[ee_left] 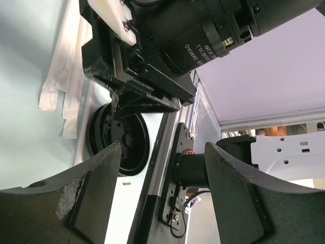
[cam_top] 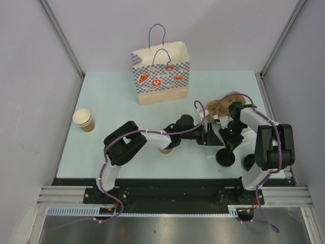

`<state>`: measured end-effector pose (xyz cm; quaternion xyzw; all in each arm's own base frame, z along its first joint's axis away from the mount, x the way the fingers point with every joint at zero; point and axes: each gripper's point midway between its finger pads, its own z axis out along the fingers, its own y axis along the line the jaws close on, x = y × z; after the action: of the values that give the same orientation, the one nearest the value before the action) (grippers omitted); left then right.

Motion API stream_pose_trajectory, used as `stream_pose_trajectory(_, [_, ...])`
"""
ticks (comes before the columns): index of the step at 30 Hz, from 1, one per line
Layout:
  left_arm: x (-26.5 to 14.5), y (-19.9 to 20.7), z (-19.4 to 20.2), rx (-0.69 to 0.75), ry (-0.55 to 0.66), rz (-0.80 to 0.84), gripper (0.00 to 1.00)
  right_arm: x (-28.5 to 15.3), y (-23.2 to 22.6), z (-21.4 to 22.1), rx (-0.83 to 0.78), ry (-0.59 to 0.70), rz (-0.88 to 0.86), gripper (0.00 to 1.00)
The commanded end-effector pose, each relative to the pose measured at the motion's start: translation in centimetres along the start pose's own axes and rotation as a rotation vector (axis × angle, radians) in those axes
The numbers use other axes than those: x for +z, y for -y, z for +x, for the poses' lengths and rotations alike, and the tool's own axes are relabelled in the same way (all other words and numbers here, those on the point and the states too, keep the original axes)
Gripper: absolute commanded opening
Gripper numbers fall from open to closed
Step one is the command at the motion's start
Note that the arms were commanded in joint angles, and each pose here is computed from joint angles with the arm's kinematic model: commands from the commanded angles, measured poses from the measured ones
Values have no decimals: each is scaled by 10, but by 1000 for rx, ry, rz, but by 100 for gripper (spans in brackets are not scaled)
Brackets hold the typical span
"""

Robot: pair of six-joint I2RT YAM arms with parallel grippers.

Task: Pack the takeout coffee

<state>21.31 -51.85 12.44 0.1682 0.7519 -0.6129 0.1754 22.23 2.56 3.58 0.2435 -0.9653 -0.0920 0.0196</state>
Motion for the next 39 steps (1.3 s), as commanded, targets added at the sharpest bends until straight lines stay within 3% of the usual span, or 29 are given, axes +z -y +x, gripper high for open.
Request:
stream_pose_trajectory(1, [-7, 15, -14, 42, 34, 41, 72, 1, 0, -3, -27, 8, 12, 20])
stream_pose_trajectory(3, [-8, 13, -15, 38, 37, 37, 72, -2, -1, -2, -40, 15, 7, 12])
stream_pose_trajectory(4, [-9, 12, -15, 37, 37, 35, 72, -4, -3, -1, -43, 14, 3, 1])
stream_pose_trajectory(5, [-11, 13, -17, 38, 43, 36, 72, -8, -4, -1, -48, 24, 4, 0])
stream_pose_trajectory(10, [-20, 13, -24, 48, 59, 20, 72, -29, -14, -2, -93, 114, -23, 0])
stream_pose_trajectory(18, [-37, 8, -26, 28, 58, -19, 71, -77, -23, -8, -156, 364, -10, 0])
stream_pose_trajectory(25, [-44, 29, -25, -5, 21, 63, 73, -107, -37, -19, -266, 550, -3, 0])
stream_pose_trajectory(32, [-42, 33, -23, -54, 6, 92, 69, -116, -49, -21, -316, 612, -33, 0])
stream_pose_trajectory(39, [-41, 41, -20, -74, 8, 143, 68, -115, -46, -19, -333, 590, -8, 0])
